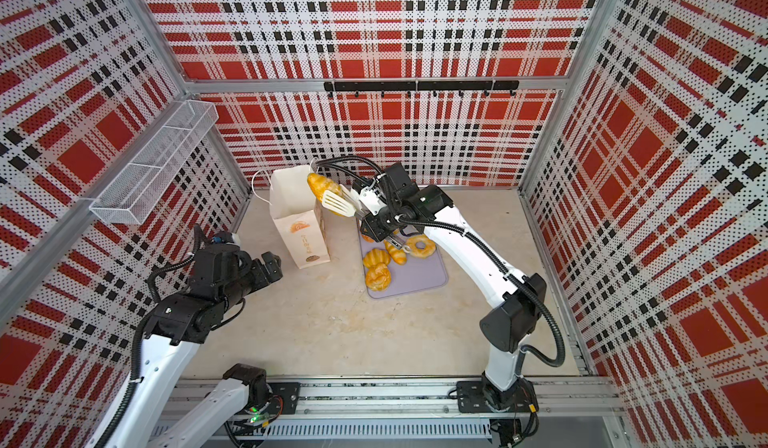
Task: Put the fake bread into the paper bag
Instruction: 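Carry the croissant in the tongs with right gripper over the bag opening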
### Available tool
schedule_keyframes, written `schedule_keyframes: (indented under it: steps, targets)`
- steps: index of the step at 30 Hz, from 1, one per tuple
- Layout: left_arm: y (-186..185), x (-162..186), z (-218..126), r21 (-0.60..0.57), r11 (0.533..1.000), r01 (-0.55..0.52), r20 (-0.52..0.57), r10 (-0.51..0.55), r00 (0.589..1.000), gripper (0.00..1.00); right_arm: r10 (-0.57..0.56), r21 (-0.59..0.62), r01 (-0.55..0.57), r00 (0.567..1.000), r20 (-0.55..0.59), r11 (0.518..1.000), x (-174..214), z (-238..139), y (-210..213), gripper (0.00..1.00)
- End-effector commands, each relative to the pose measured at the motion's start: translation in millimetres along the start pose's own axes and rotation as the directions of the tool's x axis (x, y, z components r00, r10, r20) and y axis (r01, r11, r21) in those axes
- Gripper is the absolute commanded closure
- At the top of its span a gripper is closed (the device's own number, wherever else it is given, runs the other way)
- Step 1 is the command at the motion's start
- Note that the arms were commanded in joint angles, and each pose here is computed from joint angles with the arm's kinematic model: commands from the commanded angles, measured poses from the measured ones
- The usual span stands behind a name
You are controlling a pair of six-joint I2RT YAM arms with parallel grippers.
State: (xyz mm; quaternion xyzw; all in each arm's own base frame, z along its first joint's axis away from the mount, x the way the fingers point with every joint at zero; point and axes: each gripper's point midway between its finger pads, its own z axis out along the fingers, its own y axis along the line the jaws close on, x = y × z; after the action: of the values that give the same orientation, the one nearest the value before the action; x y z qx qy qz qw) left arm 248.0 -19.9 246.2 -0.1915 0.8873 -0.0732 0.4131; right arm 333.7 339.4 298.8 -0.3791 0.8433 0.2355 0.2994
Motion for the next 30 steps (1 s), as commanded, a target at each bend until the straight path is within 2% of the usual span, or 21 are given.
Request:
schedule_keyframes:
  steps: [1,11,30]
  targets:
    - [1.2,7.4,6.6,-0.002,1.0,0.027,-0.033,-0.027,0.999,0.01,-0.001,-0.079,0.013,0.989,0.146,0.997,-45.4,-4.1,20.3,0.74]
    - [-8.9,24.5,22.4,0.048,0.999,0.018,-0.112,-0.013,0.994,0.01,0.051,-0.151,-0.02,0.977,0.206,0.988,-84.3,17.9,45.5,0.73]
    - [-11.6,35.3,26.1,0.065,0.998,0.018,-0.147,-0.008,0.989,0.01,0.055,-0.061,-0.042,0.971,0.231,0.997,-102.7,63.7,32.7,0.7]
